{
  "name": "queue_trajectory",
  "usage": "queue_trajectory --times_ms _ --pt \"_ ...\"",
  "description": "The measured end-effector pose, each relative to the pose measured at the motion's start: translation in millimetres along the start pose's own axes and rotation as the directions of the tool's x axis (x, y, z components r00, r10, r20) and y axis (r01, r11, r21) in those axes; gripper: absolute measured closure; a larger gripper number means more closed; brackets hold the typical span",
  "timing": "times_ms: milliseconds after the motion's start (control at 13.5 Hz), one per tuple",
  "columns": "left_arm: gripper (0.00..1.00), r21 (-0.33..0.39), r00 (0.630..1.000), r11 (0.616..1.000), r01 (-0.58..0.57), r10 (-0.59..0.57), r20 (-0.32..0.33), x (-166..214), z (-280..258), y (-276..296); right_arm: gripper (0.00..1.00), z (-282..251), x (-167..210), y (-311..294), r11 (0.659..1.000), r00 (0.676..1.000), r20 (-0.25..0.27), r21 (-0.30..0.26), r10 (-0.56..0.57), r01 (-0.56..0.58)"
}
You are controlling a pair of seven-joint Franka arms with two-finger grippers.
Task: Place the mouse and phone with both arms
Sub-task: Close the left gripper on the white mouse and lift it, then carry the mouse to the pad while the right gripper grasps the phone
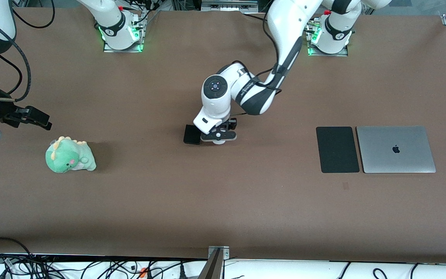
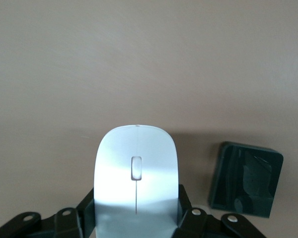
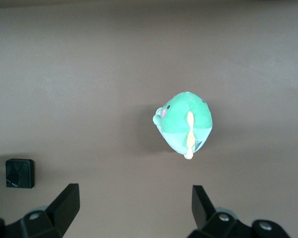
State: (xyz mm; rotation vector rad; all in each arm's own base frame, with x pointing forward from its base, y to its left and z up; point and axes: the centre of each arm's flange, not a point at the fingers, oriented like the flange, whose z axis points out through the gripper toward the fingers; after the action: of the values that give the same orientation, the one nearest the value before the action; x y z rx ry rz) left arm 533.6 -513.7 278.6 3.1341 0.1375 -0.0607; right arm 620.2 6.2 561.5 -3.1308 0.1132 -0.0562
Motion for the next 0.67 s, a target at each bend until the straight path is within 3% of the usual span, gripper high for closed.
queue_trajectory --times_ms 370,667 --pt "0.38 0.052 0.996 0.998 -0.035 0.030 0.088 56.2 -99.5 -102.8 0.00 32.2 -0.2 -27.3 0.999 0.995 0.085 -0.010 -0.043 0.044" --pt "0.38 0.062 0.986 0.997 -0.050 0.039 0.162 104.0 -137.3 -209.4 0.00 63.9 1.0 -72.2 0.997 0.989 0.129 0.000 -0.071 0.072"
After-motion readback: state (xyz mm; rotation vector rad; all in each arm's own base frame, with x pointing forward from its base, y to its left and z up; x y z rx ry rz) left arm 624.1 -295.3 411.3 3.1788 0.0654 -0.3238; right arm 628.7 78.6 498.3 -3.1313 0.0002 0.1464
